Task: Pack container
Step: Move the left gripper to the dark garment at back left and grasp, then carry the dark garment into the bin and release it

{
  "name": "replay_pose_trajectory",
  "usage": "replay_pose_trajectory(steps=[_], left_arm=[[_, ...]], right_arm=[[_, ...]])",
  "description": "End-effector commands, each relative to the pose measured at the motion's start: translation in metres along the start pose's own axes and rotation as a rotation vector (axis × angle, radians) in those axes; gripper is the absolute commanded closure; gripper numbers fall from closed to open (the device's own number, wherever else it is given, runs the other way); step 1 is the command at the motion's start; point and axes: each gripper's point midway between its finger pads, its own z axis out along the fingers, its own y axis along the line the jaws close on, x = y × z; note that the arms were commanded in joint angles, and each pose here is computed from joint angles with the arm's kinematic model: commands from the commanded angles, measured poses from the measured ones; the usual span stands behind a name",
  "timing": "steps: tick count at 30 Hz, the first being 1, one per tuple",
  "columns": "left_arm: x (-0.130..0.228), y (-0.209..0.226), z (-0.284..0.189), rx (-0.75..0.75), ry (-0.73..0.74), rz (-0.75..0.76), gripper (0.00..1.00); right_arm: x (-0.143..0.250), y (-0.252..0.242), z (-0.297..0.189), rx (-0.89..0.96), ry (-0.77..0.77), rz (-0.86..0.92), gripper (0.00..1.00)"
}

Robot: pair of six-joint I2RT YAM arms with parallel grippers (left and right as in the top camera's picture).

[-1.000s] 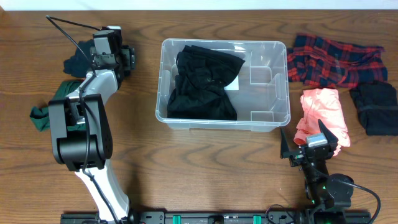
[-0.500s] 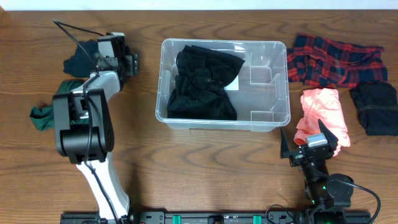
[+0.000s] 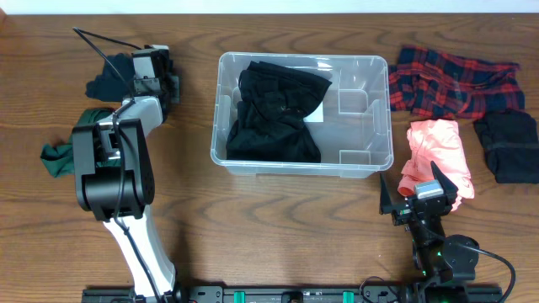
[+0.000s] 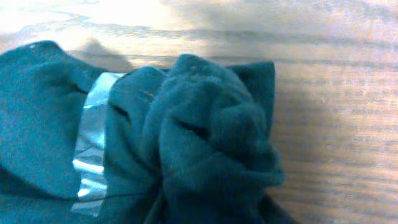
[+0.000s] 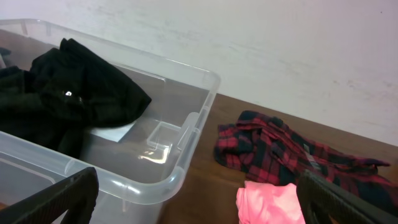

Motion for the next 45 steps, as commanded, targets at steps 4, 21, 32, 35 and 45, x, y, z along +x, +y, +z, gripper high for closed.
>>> replay_pose_trajectory(steps=[4, 21, 32, 35, 45], left_arm=[[-0.041, 0.007, -0.033, 0.000, -0.091, -0.013, 0.94], [-0.162, -0.079, -0.236, 0.166, -0.462, 0.096, 0.94], [-0.112, -0.238, -0.360, 0.603, -0.552, 0.596, 0.94], [-0.087, -0.266, -0.371, 0.688, -0.519, 0.683, 0.94], [-0.041, -0.319, -0.366, 0.781, -0.467, 0.862, 0.94]], right_arm=[[0.000, 0.000, 0.000, 0.000, -0.002, -0.012, 0.01], [0.000, 0.000, 0.000, 0.000, -0.002, -0.012, 0.01], [0.000, 0.000, 0.000, 0.000, -0.002, -0.012, 0.01], [0.000, 0.000, 0.000, 0.000, -0.002, -0.012, 0.01], [0.000, 0.000, 0.000, 0.000, -0.002, -0.012, 0.01]])
